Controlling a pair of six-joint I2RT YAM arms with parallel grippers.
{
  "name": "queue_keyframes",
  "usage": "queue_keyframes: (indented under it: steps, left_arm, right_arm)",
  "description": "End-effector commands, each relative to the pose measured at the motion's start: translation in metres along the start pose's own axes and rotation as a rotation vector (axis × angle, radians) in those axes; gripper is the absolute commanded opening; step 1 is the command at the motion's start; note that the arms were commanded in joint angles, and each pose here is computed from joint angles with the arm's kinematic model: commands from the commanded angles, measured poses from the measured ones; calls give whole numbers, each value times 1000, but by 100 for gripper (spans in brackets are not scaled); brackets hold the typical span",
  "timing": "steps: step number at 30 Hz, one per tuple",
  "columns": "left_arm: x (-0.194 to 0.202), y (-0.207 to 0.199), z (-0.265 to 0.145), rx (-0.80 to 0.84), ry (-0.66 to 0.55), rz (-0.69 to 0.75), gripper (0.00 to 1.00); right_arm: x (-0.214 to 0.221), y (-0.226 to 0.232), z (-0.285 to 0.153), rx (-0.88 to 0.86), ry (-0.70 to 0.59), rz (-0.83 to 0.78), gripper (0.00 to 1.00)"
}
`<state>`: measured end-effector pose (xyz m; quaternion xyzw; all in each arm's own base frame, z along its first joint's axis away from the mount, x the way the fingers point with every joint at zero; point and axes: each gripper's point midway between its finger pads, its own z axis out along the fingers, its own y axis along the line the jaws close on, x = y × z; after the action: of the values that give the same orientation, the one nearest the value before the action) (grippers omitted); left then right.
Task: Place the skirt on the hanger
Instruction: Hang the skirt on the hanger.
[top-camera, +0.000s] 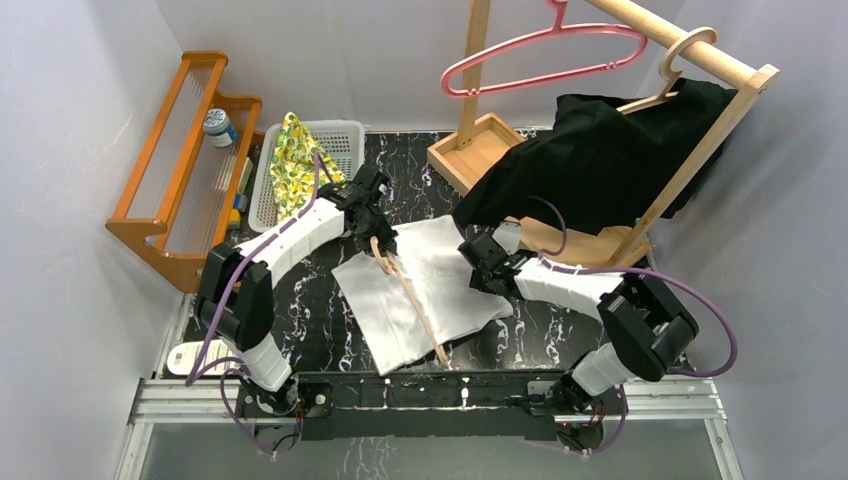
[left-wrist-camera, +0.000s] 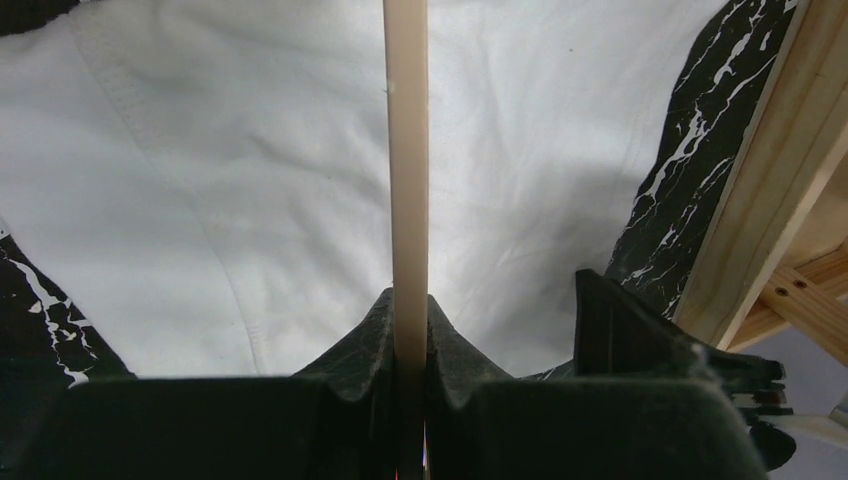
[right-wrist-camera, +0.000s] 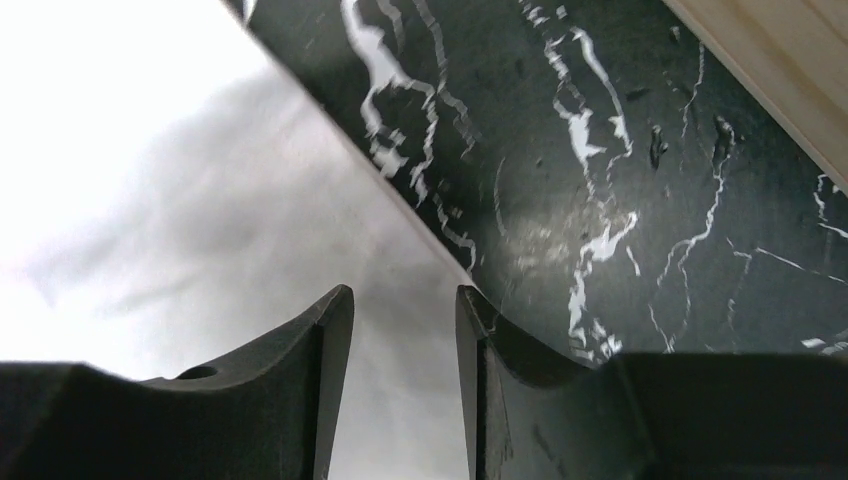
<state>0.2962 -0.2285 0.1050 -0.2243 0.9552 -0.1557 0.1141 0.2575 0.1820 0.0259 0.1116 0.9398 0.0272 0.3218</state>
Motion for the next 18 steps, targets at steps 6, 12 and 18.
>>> queue_keyframes:
  steps: [6,12,18]
  left_arm:
    - [-11,-34,-56,102,9,36,0]
    - [-17,-33,-89,108,19,81,0]
    - [-16,-19,-123,122,4,138,0]
  right_arm:
    - [-13,60,-93,-313,-59,-268,58]
    - [-14,84,-151,-594,-71,-335,59]
    - [-7,85,-192,-825,-112,-449,60]
